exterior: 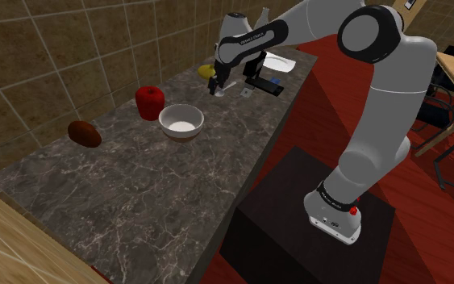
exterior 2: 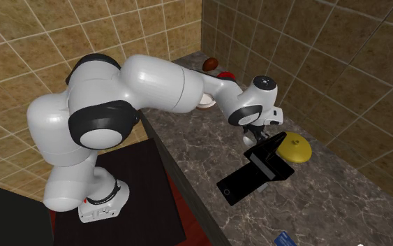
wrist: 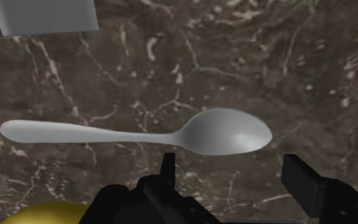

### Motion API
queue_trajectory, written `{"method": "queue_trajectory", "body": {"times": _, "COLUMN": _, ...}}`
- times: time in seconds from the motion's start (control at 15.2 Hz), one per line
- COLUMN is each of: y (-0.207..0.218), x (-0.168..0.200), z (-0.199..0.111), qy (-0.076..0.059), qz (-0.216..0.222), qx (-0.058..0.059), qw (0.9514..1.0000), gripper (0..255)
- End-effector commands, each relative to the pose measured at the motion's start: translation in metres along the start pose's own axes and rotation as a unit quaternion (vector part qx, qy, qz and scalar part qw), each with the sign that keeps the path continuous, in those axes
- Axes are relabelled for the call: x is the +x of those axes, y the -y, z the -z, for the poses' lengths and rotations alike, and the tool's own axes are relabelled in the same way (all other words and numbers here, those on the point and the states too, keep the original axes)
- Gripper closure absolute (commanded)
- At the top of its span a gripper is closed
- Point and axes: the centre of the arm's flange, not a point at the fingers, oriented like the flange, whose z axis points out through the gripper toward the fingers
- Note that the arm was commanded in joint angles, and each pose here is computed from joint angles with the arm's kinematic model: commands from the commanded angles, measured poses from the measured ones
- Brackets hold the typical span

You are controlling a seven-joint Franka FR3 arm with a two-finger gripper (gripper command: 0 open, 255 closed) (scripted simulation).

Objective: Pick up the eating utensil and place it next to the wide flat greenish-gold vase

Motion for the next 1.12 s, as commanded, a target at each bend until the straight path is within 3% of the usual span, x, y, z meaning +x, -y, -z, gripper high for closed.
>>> {"method": "queue_trajectory", "body": {"times": 0.0, "y": 0.000, "x": 0.000, "z": 0.000, "qy": 0.000, "qz": 0.000, "qx": 0.000, "qw": 1.0000, "gripper": 0}}
{"method": "queue_trajectory", "body": {"times": 0.26, "y": 0.000, "x": 0.000, "z": 0.000, "qy": 0.000, "qz": 0.000, "qx": 0.000, "qw": 1.0000, "gripper": 0}}
{"method": "queue_trajectory", "body": {"times": 0.53, "y": 0.000, "x": 0.000, "z": 0.050, "qy": 0.000, "qz": 0.000, "qx": 0.000, "qw": 1.0000, "gripper": 0}}
{"method": "queue_trajectory", "body": {"times": 1.06, "y": 0.000, "x": 0.000, "z": 0.050, "qy": 0.000, "qz": 0.000, "qx": 0.000, "qw": 1.0000, "gripper": 0}}
